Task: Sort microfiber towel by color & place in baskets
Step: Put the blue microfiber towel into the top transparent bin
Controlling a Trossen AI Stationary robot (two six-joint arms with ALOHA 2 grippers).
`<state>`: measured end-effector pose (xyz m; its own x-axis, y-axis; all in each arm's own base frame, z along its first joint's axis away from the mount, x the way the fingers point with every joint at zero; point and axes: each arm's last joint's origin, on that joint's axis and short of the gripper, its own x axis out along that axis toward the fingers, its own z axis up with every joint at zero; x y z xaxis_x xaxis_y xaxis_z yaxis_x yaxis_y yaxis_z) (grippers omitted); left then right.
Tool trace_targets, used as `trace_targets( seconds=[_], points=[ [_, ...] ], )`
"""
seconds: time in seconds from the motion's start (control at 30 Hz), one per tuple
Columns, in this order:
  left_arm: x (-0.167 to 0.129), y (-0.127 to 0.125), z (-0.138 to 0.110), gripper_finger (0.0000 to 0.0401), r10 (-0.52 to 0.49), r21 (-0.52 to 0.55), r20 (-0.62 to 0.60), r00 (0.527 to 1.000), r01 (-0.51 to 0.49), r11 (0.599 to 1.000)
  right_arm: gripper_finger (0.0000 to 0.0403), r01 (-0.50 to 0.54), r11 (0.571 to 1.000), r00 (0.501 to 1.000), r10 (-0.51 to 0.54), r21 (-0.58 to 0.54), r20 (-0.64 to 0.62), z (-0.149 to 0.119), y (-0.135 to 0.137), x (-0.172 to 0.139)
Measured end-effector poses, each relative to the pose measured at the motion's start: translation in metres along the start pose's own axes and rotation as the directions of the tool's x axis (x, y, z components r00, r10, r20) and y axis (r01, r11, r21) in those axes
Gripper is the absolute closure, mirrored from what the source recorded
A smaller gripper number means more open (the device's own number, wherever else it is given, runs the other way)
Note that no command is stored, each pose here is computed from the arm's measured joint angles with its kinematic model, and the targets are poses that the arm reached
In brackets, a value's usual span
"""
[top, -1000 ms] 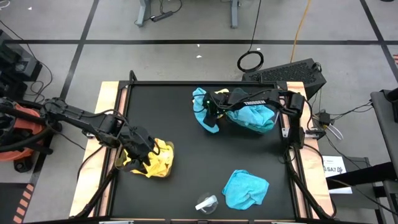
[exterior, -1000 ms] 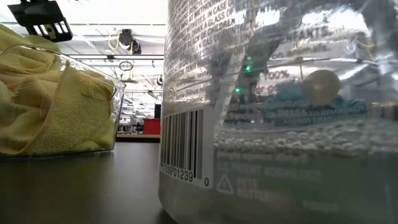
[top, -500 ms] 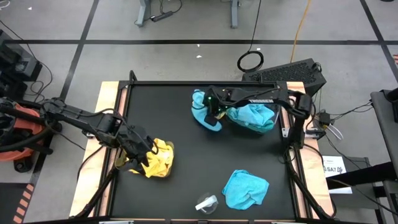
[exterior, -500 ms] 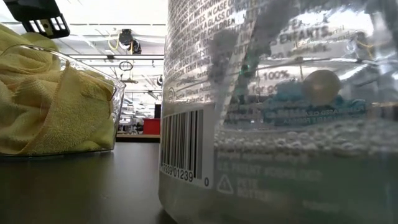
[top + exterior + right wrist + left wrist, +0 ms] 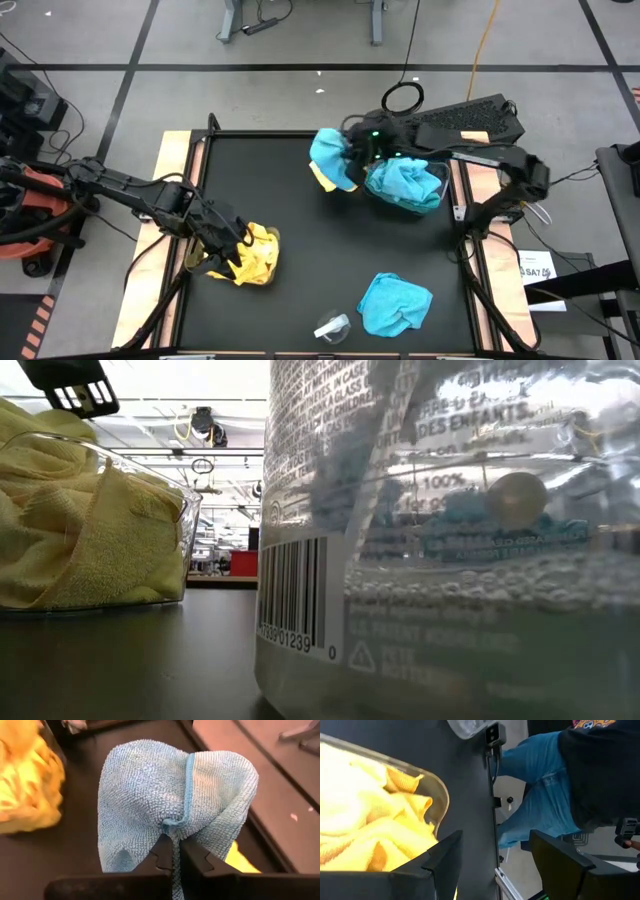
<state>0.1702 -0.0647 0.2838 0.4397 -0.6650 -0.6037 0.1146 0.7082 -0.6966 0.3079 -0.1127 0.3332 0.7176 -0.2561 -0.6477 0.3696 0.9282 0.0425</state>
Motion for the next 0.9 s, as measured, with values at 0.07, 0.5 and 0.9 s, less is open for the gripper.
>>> trace_targets(
  seconds=[0.07, 0.5, 0.9],
  points=[
    [0.000, -0.001, 0.002, 0.0167, -0.008, 0.010, 0.015, 1.000, 0.008, 1.000, 0.0402, -0.002, 1.000, 1.000, 0.001, 0.018, 0.026, 0.001, 0.000, -0.020],
    [0.000, -0.001, 0.003, 0.0167, -0.005, 0.011, 0.033, 0.999, 0.004, 1.000, 0.0403, 0.044, 0.983, 0.979, -0.008, 0.176, -0.204, -0.042, -0.001, -0.119],
    [0.000, -0.001, 0.003, 0.0167, 0.000, 0.008, 0.036, 0.999, -0.001, 1.000, 0.0403, 0.215, 0.953, 0.866, -0.086, 0.212, -0.493, -0.083, -0.005, -0.159]
  ],
)
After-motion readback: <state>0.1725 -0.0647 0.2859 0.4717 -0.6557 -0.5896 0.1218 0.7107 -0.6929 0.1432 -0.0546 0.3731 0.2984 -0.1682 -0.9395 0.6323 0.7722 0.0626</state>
